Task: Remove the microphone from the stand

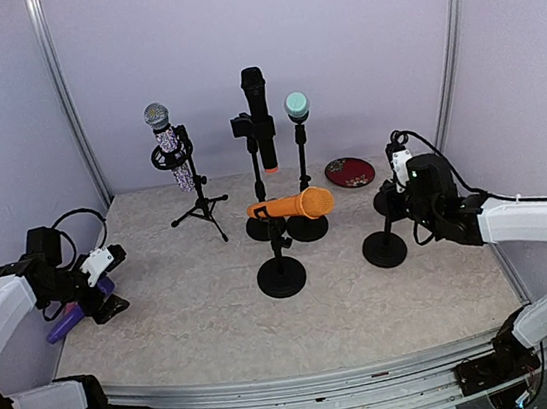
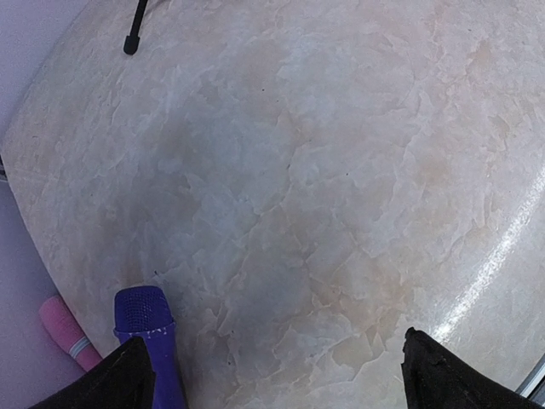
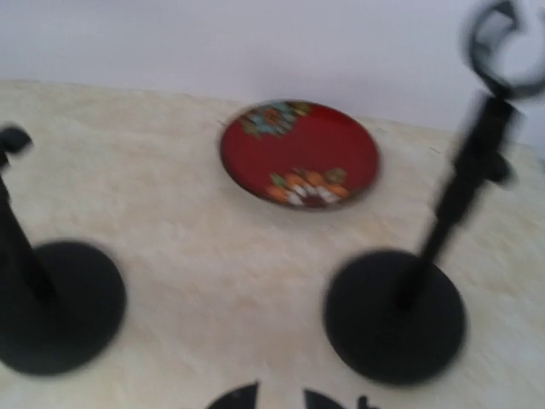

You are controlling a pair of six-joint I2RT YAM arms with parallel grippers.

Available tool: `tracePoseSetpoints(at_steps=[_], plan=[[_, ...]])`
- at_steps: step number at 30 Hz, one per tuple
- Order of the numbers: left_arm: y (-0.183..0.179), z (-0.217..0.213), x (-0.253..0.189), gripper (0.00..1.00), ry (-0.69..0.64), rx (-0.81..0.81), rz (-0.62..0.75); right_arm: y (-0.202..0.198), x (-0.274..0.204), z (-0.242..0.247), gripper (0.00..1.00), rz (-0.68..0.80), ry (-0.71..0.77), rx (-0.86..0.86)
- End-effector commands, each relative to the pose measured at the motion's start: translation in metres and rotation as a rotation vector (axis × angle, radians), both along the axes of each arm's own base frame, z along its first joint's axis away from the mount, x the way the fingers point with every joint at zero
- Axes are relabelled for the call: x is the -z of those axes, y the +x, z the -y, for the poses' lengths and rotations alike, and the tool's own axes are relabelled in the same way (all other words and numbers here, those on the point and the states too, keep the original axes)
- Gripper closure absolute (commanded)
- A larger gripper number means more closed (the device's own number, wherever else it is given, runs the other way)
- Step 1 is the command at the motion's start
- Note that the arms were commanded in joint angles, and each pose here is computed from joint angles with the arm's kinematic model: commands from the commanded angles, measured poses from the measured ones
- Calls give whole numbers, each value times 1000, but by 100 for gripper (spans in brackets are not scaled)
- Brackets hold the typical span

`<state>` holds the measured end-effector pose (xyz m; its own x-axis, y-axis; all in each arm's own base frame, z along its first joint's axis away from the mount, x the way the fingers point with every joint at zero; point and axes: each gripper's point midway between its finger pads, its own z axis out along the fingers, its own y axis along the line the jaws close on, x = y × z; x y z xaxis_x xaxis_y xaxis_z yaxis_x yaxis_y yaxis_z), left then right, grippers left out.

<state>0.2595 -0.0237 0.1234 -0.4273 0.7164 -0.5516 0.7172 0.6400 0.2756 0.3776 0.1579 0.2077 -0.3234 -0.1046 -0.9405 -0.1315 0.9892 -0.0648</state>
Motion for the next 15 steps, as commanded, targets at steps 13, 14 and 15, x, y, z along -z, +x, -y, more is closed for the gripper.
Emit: tracePoseSetpoints(at_steps=[13, 14, 15], plan=[[2, 2, -11, 1, 3, 3, 27, 126, -26, 6, 100, 78, 108, 22], [2, 2, -11, 1, 3, 1, 27, 130, -22, 10, 100, 66, 117, 24], [2, 1, -11, 1, 4, 2, 28, 133, -17, 14, 100, 55, 122, 29]])
